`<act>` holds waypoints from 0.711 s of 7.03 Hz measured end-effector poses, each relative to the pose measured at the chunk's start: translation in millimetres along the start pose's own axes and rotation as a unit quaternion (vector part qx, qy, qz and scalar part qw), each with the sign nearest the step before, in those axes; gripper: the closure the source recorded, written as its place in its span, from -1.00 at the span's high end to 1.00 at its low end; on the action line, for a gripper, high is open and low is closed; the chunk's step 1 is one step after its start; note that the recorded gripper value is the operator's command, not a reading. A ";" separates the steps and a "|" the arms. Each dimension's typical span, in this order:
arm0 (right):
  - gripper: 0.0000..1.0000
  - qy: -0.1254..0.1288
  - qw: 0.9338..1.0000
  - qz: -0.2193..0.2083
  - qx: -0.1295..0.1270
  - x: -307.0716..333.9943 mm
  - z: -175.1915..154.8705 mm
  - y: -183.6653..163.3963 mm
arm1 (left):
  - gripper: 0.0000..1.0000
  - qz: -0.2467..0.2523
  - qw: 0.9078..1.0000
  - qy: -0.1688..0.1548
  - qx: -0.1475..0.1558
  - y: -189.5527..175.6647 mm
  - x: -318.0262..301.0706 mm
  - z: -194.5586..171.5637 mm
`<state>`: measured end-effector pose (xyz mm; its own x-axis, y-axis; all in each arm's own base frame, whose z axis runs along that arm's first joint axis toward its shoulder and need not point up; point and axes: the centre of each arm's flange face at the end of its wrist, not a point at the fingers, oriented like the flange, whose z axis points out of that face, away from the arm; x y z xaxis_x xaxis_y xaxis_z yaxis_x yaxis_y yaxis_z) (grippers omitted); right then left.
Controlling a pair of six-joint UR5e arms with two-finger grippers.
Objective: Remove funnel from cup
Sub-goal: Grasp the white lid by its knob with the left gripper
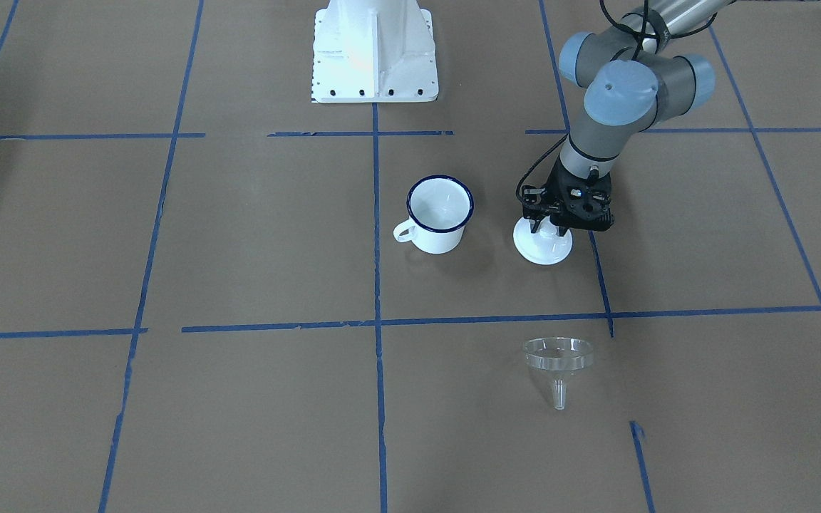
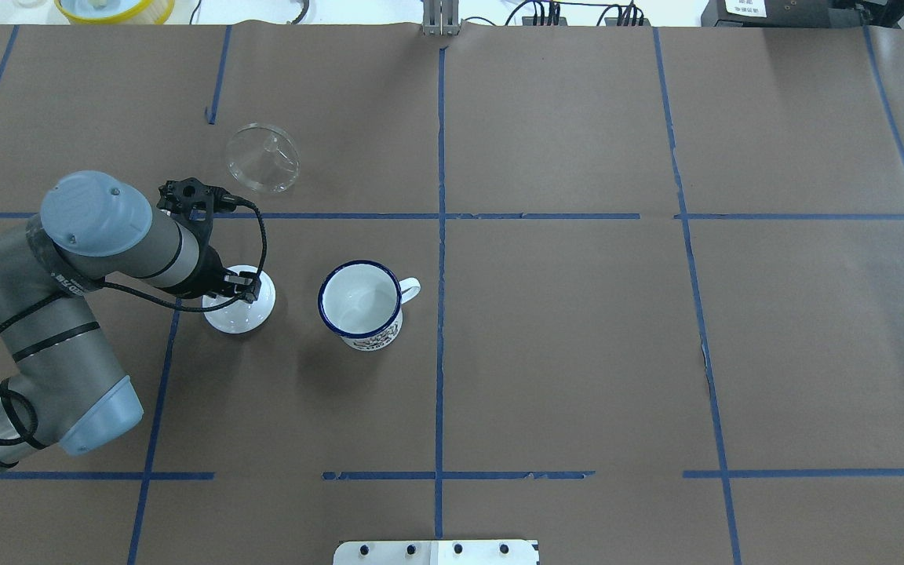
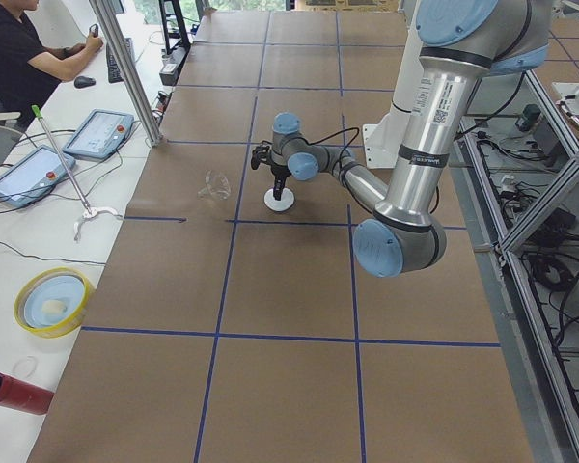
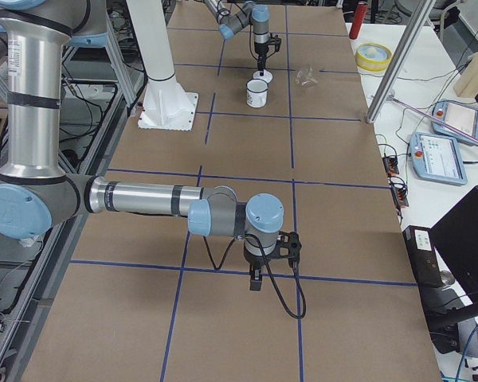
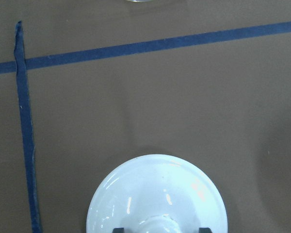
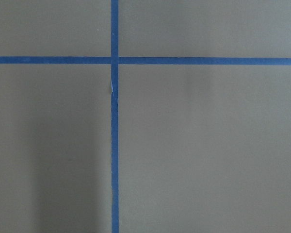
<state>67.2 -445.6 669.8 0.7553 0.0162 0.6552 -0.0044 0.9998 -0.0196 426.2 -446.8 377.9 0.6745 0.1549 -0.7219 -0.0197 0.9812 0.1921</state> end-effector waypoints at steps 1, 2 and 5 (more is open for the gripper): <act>1.00 0.000 1.000 0.000 0.000 0.0 0.1 0.1 | -1.00 0.000 1.000 0.001 0.001 -0.2 0.6 -1.8; 1.00 0.000 1.000 0.000 0.000 0.1 0.1 0.2 | -1.00 0.001 1.000 0.003 0.002 -0.2 1.3 -3.4; 1.00 0.000 1.000 0.000 0.000 0.1 0.2 0.2 | -1.00 0.000 1.000 0.003 0.005 2.5 8.5 -32.0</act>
<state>67.2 -445.4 670.0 0.7553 0.0164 0.6552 -0.0043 0.9998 -0.0201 408.3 -439.4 350.9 0.6698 0.1558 -0.7260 -0.0121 0.9799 0.1992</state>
